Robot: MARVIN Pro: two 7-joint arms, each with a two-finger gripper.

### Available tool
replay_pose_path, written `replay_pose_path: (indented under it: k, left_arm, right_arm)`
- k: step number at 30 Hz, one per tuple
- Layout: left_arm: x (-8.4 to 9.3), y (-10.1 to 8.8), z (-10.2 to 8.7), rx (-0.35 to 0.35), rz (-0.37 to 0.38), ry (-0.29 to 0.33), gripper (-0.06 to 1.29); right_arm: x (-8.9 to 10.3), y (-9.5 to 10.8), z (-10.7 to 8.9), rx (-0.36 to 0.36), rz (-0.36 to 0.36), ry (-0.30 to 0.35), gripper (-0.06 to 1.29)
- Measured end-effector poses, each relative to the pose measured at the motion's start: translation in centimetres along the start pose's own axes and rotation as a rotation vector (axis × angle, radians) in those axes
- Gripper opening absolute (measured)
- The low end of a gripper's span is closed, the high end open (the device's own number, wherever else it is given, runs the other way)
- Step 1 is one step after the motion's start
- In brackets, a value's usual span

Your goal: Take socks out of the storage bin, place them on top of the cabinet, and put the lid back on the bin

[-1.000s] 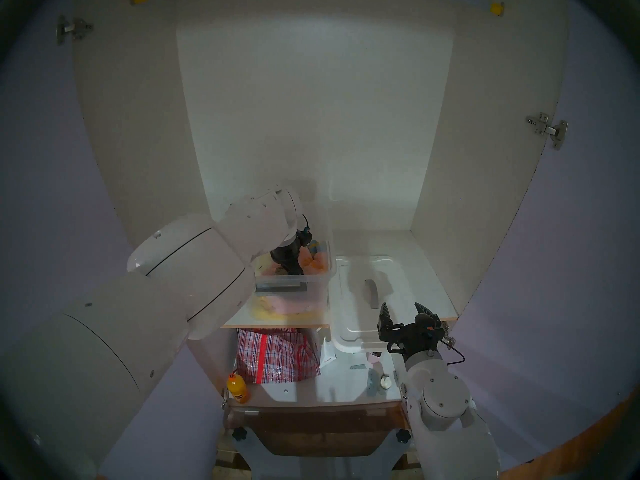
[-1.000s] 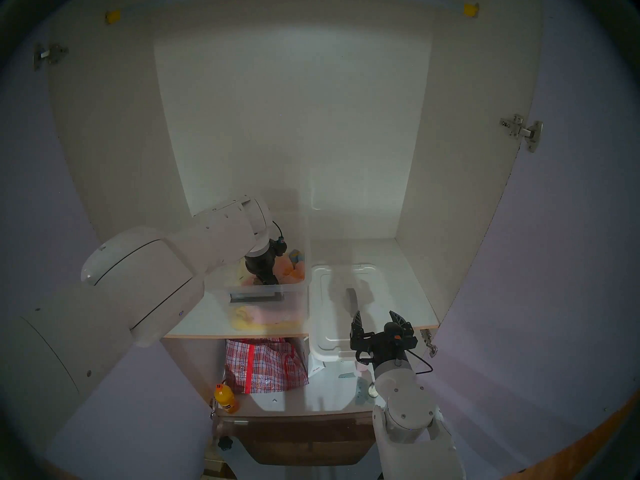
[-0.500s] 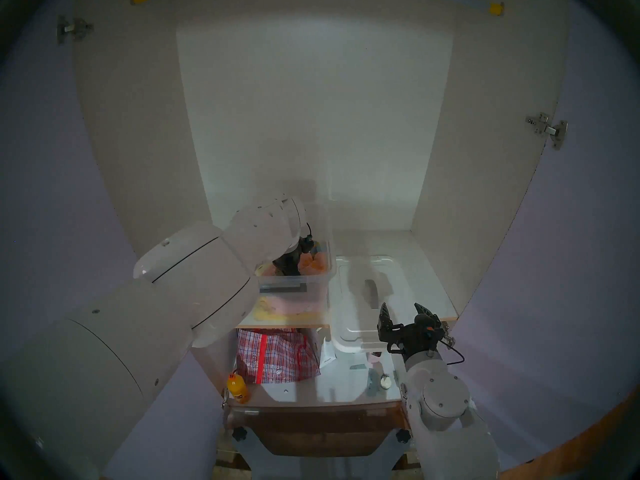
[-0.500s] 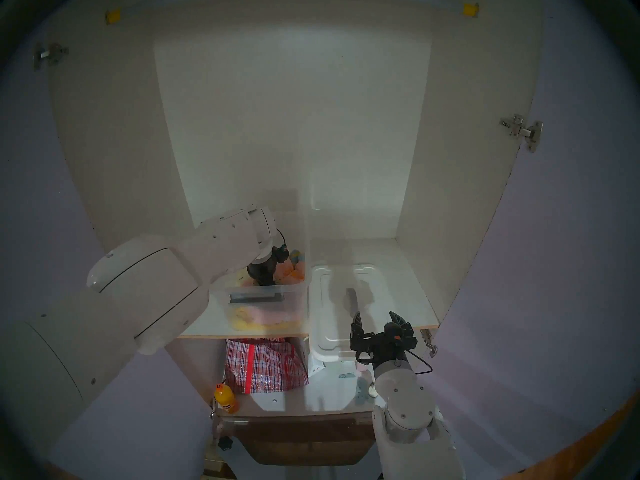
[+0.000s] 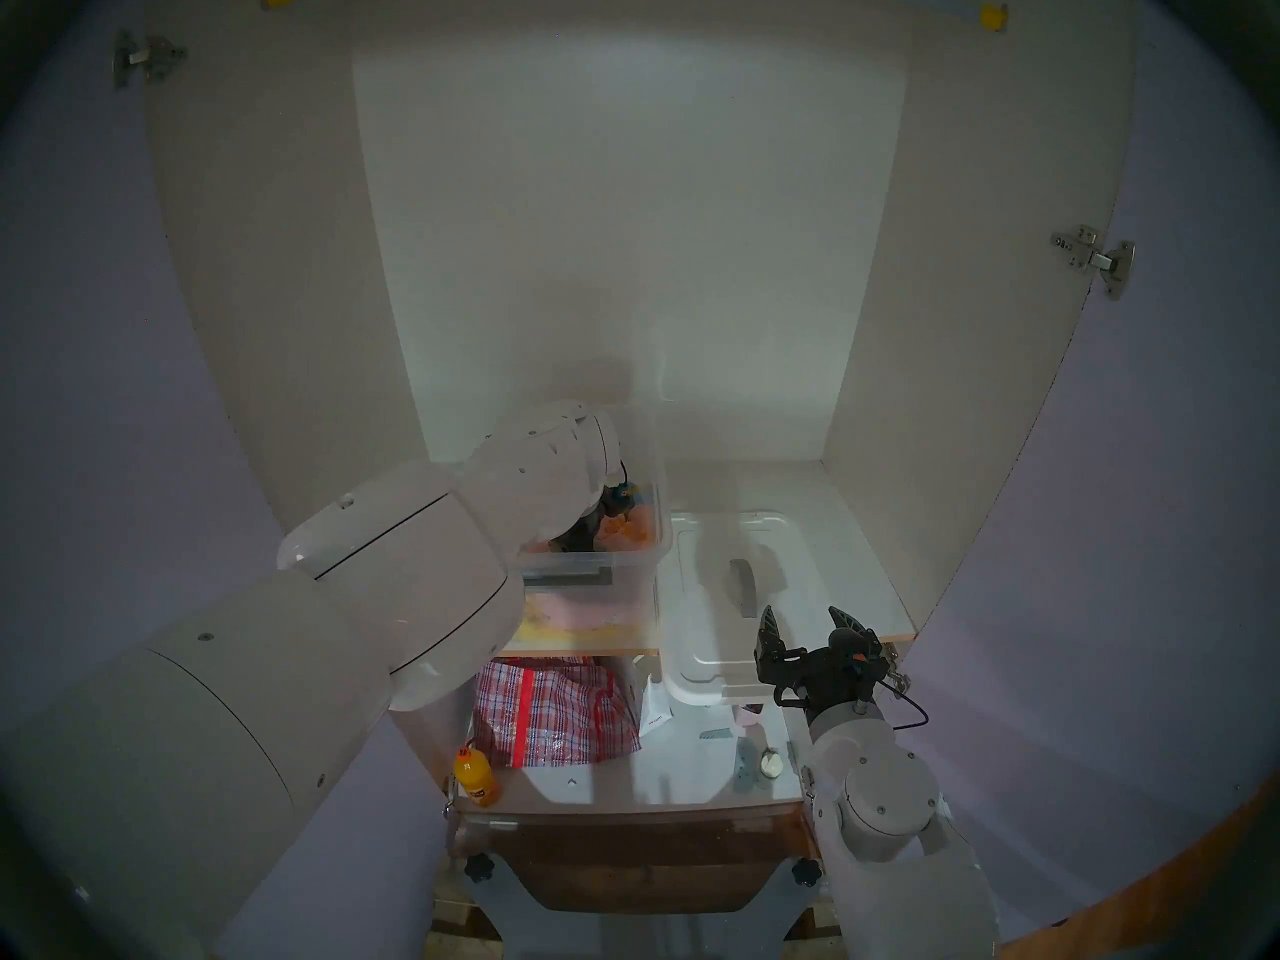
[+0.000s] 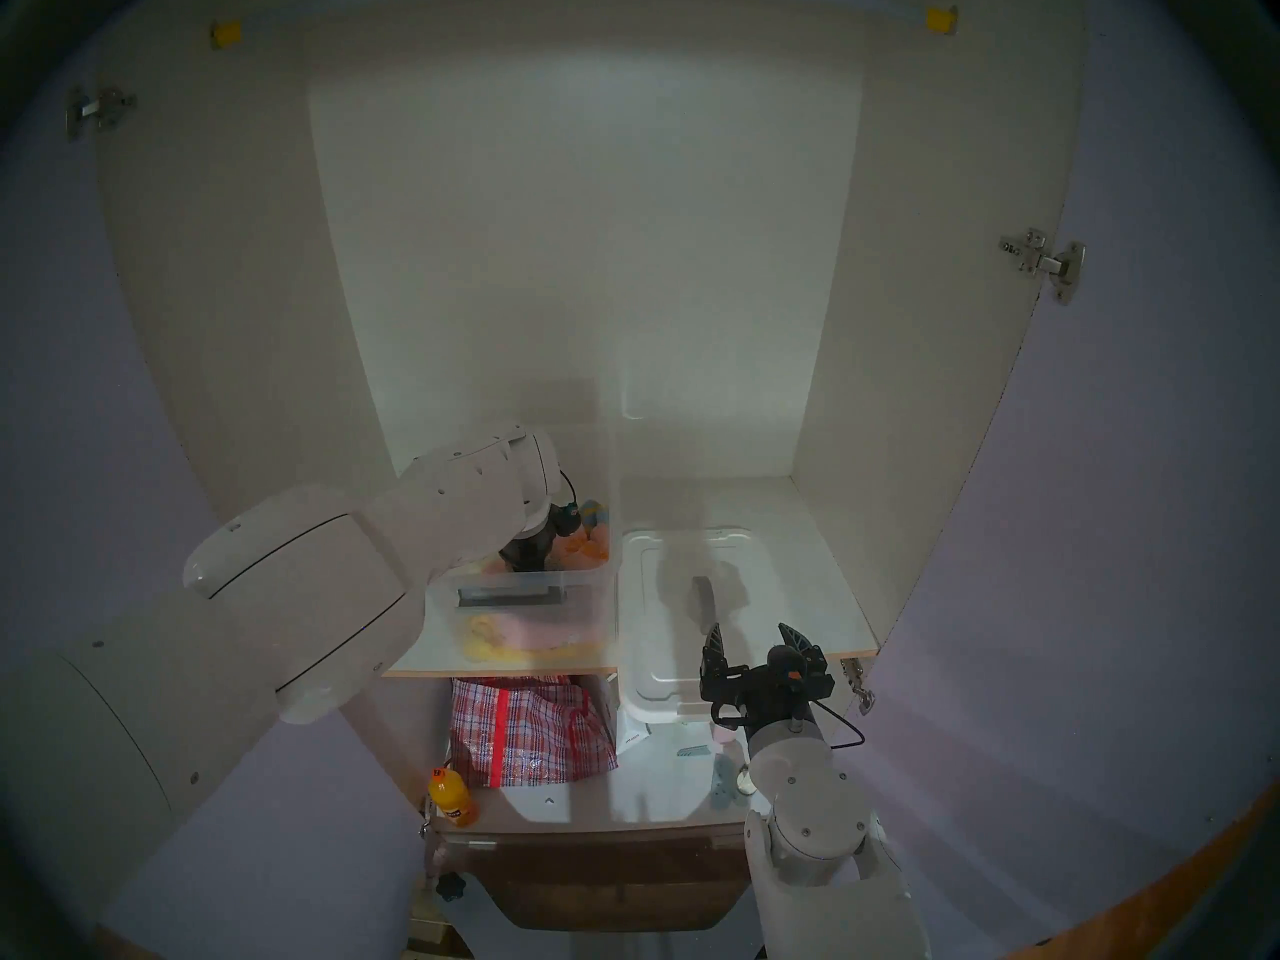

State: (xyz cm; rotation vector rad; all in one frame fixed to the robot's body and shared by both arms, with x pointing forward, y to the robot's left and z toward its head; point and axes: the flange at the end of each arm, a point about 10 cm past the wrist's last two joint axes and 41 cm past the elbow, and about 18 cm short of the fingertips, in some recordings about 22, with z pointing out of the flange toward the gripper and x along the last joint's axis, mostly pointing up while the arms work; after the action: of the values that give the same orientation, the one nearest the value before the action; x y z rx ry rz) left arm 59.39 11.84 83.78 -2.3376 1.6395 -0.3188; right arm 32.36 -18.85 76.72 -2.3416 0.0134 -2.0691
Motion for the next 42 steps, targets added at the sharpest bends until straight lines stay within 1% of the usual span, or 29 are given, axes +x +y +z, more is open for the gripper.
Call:
replay_pose_path:
  k: [2,3,5,6,7,8,9,16,24,34,38,40,42]
  left_arm:
    - [0.0,0.1,0.3,0.009,0.010,-0.002,1.25]
    - [-0.1,0.2,0.4,0.015,0.015,-0.003,0.78]
    - [-0.1,0.2,0.4,0.019,0.019,-0.004,0.30]
    - [-0.1,0.2,0.5,0.023,0.021,-0.005,0.19]
    - [-0.1,0.2,0.6,0.028,0.027,-0.006,0.17]
    - [-0.1,0.3,0.6,0.031,0.030,-0.006,0.04]
    - [-0.1,0.3,0.7,0.036,0.033,-0.006,-0.01]
    - [0.1,-0.1,0.5,0.060,0.045,0.006,-0.01]
    - [0.3,-0.9,-0.1,0.084,0.048,0.038,-0.01]
    - [1.1,-3.1,-2.5,0.105,0.000,0.148,-0.01]
    - [1.6,-3.8,-3.5,0.102,-0.026,0.199,-0.01]
    - [1.8,-4.0,-3.8,0.104,-0.027,0.208,-0.01]
    - [1.8,-4.4,-4.1,0.114,-0.021,0.205,-0.01]
  right_arm:
    - [0.0,0.0,0.0,0.000,0.000,0.000,1.25]
    - [0.0,0.0,0.0,0.000,0.000,-0.001,1.25]
    - [0.0,0.0,0.0,0.000,0.000,-0.001,1.25]
    - [0.0,0.0,0.0,0.000,0.000,-0.001,1.25]
    - [0.0,0.0,0.0,0.000,0.000,-0.001,1.25]
    - [-0.1,0.0,0.0,0.000,0.000,-0.001,1.25]
    - [-0.1,0.0,0.0,0.000,0.000,-0.001,1.25]
    - [-0.1,0.0,0.1,0.000,0.000,-0.001,1.25]
    - [0.0,0.0,0.1,0.000,0.000,0.000,1.25]
    - [0.1,0.0,0.0,0.000,0.000,0.004,1.25]
    - [0.3,0.0,0.0,0.002,0.000,0.006,1.25]
    - [0.4,-0.2,0.0,0.014,-0.004,0.013,1.25]
    - [0.9,-0.7,0.1,0.044,-0.011,0.030,1.25]
